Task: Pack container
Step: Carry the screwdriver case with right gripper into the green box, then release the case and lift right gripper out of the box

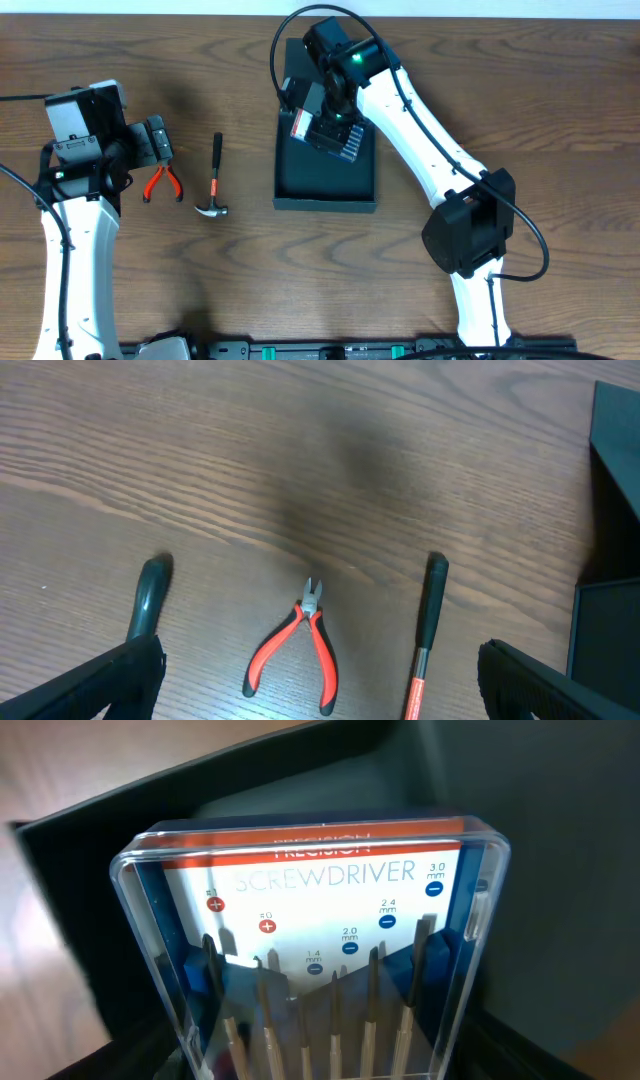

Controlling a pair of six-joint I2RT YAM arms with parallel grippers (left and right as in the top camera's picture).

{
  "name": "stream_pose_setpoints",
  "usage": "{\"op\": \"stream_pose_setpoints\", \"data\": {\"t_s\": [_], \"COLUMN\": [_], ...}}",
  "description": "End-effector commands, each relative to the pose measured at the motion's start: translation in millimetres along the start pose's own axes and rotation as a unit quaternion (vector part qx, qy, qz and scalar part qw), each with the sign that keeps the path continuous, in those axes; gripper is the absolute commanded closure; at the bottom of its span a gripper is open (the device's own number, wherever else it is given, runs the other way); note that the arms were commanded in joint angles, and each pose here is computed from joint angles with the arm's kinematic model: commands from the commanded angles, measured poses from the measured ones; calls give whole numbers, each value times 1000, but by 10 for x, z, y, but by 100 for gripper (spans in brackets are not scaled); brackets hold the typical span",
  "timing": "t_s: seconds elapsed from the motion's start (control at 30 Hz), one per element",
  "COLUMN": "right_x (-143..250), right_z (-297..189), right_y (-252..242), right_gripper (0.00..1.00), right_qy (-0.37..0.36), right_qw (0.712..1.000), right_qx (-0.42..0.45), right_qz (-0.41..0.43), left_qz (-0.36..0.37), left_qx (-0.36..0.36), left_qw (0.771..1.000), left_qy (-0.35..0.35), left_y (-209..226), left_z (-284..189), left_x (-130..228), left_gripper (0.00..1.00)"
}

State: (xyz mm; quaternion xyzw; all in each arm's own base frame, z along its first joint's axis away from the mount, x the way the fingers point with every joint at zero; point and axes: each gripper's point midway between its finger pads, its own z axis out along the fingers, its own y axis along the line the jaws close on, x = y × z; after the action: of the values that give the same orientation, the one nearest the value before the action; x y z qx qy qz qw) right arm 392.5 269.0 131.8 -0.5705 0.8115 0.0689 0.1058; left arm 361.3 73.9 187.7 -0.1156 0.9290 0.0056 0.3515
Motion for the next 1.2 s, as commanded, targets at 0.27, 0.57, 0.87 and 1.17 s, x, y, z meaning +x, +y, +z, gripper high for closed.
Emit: {"op": "stream_pose_setpoints", "data": {"t_s": [0.27, 0.57, 0.87, 1.17], "right_x": [226, 442, 440, 321], "right_z": [556, 926, 919, 700], "right_y": [136, 10, -12, 6], "right_gripper": [99, 87, 77, 6], "right_qy": [60, 121, 123, 108], "right_qw": [994, 990, 990, 992], "right_qx": [-69, -53, -46, -23], "right_qz": [-60, -51, -48, -55], "left_qz": [2, 2, 2, 2], "left_qx": [2, 2, 2, 2], "left_qw": [1000, 1000, 1000, 1000], "left_qy": [-2, -2, -2, -2], "left_y": [1, 1, 1, 1], "left_z": [-1, -2, -2, -2], "left_x": [-40, -42, -42, -42], "left_gripper": [2, 2, 2, 2]}}
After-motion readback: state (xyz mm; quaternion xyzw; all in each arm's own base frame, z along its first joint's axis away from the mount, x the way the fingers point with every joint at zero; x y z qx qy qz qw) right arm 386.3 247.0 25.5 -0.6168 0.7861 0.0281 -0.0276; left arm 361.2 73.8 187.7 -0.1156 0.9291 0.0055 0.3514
